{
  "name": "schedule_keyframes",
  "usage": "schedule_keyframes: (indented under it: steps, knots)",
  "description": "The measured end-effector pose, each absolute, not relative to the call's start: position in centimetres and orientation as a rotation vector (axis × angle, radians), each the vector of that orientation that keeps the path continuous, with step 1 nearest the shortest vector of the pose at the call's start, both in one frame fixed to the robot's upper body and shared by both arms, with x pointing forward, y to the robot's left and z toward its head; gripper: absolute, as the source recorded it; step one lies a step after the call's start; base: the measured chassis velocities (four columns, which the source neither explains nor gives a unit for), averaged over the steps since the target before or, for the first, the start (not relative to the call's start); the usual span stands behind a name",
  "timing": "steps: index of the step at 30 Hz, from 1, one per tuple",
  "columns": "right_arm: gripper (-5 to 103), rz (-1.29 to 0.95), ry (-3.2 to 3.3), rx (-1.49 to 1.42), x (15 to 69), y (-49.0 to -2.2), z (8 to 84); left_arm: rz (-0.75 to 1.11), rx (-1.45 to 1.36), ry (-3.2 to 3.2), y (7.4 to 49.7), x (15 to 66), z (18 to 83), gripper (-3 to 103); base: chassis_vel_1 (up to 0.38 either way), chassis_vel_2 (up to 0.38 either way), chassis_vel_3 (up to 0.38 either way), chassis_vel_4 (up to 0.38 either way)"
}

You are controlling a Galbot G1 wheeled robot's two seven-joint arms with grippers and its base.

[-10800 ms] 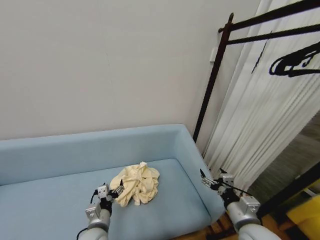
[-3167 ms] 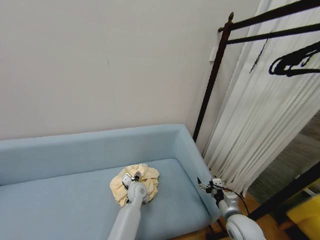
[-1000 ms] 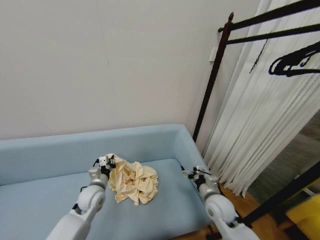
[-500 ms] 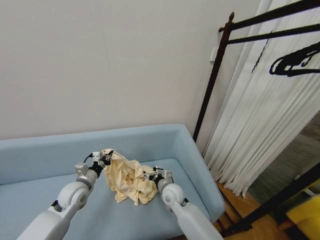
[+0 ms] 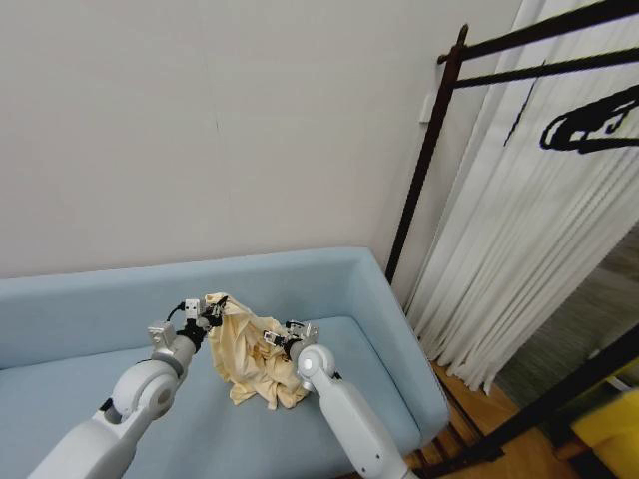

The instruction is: Pick up the clothes from the sofa and hang them on the clothes hanger.

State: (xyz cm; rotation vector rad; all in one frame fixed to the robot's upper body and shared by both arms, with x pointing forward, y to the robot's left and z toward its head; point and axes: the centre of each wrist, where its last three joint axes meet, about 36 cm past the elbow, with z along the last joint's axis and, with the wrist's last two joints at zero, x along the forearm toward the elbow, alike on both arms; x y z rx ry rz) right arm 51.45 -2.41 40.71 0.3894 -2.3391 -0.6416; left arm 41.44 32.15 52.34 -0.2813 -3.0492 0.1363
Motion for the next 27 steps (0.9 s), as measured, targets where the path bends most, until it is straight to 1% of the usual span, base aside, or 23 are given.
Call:
schedule_keyframes:
  steps: [6,10,11,14,16,17,20,21,22,23,26,27]
  knots:
    - [100,-0.652,-2.330,0.389,50.7,-3.2,39.3,0.131,-0.275,-3.060,32.4,41.6,53.0,1,0.000,0.000,0.000,0.000]
    - [100,-0.701,-2.313,0.407,50.5,-3.3,38.4,0.132,-0.263,-3.063,32.2,41.5,53.3,1,0.000,0.000,0.000,0.000]
    - [102,-0.713,-2.310,0.413,50.5,-3.3,38.3,0.133,-0.263,-3.062,32.1,41.4,53.3,1,0.000,0.000,0.000,0.000]
    - [100,-0.733,-2.308,0.423,50.5,-3.0,38.1,0.134,-0.263,-3.059,32.0,41.2,53.4,1,0.000,0.000,0.000,0.000]
    - [92,-0.746,-2.308,0.439,50.6,-2.8,38.1,0.136,-0.262,-3.060,32.0,41.1,53.5,1,0.000,0.000,0.000,0.000]
    - [92,-0.746,-2.308,0.439,50.6,-2.8,38.1,0.136,-0.262,-3.060,32.0,41.1,53.5,1,0.000,0.000,0.000,0.000]
    - [76,-0.745,-2.310,0.469,50.5,-2.6,38.2,0.141,-0.260,-3.062,31.8,41.0,53.6,1,0.000,0.000,0.000,0.000]
    - [76,-0.745,-2.311,0.479,50.5,-2.6,38.2,0.144,-0.258,-3.062,31.7,40.9,53.7,1,0.000,0.000,0.000,0.000]
    - [71,-0.744,-2.311,0.485,50.5,-2.6,38.2,0.147,-0.258,-3.061,31.7,40.9,53.6,1,0.000,0.000,0.000,0.000]
    - [71,-0.744,-2.311,0.485,50.5,-2.6,38.2,0.147,-0.258,-3.061,31.7,40.9,53.6,1,0.000,0.000,0.000,0.000]
    - [54,-0.739,-2.312,0.493,50.4,-2.5,38.1,0.153,-0.259,-3.060,31.5,40.8,53.6,1,0.000,0.000,0.000,0.000]
    - [54,-0.739,-2.312,0.493,50.4,-2.5,38.1,0.153,-0.259,-3.060,31.5,40.8,53.6,1,0.000,0.000,0.000,0.000]
